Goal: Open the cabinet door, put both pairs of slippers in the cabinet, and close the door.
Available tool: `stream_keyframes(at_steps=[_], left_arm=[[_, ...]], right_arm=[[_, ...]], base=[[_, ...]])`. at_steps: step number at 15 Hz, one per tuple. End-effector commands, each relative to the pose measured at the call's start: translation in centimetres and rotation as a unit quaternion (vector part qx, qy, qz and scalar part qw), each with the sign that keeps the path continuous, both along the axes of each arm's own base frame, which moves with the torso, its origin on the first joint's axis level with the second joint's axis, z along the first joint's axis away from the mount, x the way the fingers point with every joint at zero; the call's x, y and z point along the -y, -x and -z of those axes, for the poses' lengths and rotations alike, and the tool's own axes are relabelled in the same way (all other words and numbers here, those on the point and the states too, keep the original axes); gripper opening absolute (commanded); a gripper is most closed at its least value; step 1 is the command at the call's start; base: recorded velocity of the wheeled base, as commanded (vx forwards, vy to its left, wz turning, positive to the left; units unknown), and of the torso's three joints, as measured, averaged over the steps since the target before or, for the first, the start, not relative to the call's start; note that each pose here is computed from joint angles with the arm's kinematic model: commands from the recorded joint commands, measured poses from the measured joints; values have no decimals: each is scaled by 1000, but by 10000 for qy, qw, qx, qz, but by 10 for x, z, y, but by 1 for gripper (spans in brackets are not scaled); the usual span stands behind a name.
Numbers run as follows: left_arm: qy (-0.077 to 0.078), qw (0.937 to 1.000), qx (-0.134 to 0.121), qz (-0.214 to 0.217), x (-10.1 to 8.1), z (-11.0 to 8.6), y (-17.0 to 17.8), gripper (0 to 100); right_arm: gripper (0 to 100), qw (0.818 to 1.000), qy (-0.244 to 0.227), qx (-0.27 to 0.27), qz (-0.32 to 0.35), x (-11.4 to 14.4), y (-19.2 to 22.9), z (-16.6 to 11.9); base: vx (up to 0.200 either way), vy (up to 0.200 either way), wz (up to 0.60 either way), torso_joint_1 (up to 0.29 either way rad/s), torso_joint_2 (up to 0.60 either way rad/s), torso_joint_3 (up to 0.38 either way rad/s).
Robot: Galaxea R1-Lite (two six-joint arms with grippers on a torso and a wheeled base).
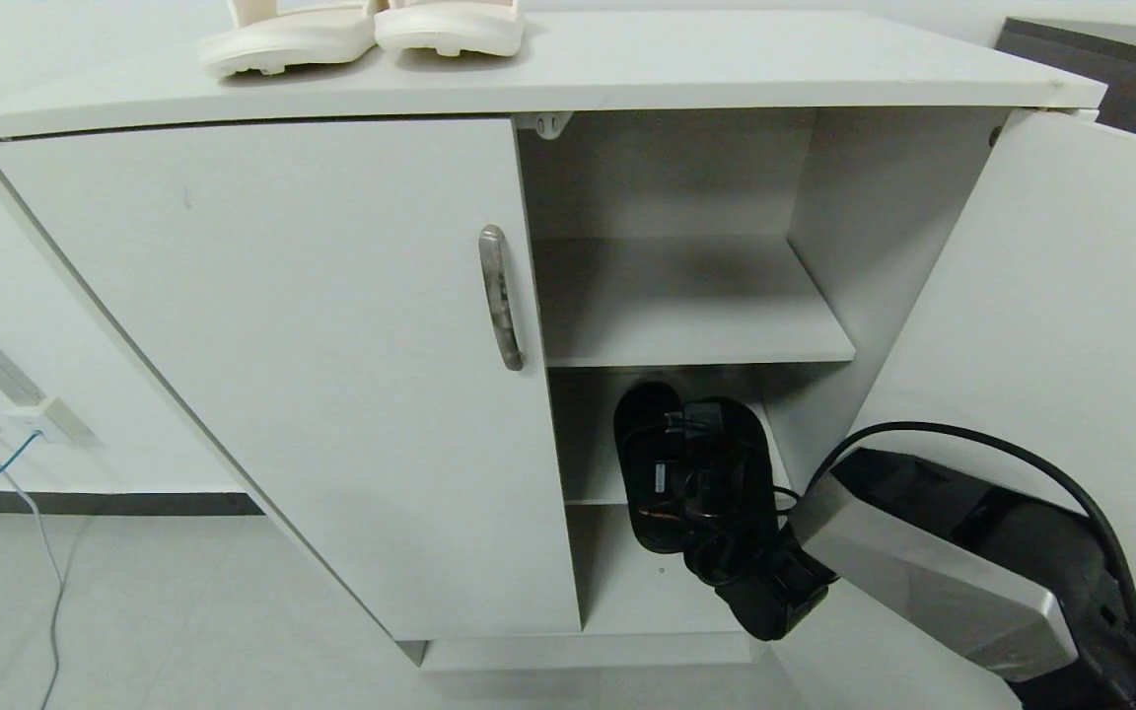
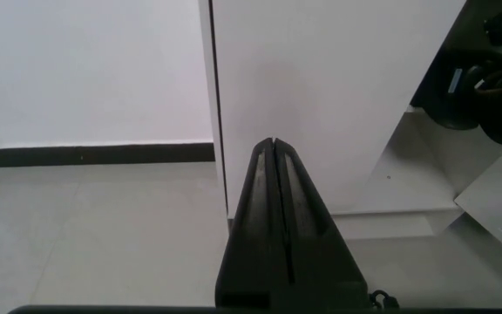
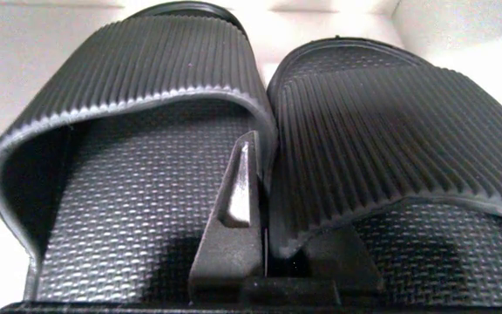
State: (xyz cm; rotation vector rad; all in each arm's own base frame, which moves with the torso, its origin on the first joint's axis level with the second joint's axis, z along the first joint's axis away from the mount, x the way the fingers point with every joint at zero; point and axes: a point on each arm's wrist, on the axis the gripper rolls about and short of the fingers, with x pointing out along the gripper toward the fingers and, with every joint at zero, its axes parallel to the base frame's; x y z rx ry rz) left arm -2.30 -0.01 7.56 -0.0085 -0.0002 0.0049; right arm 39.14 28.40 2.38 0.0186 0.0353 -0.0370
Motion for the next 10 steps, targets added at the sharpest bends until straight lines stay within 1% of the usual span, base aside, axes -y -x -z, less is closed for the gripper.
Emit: stream_keyframes(at_steps=[1,3,7,10], left_arm=[[3,10000,-9,1,0,0,0,0],[-4,10000,-9,1,0,0,0,0],[-4,10000,-9,-6,0,0,0,0],[3,10000,-9,-6,0,0,0,0]], right_arm=[[0,9999,-62,63,103,3,-14,-2],[0,9998,-88,89,157,4,-22,-8],[0,9994,-257,156,152,-4,-39,-30],[0,9993,-339,135,-14,-9,-47,-33]], base=[[0,0,0,0,0,0],[0,0,0,0,0,0],[0,0,0,0,0,0],[0,0,0,0,0,0]])
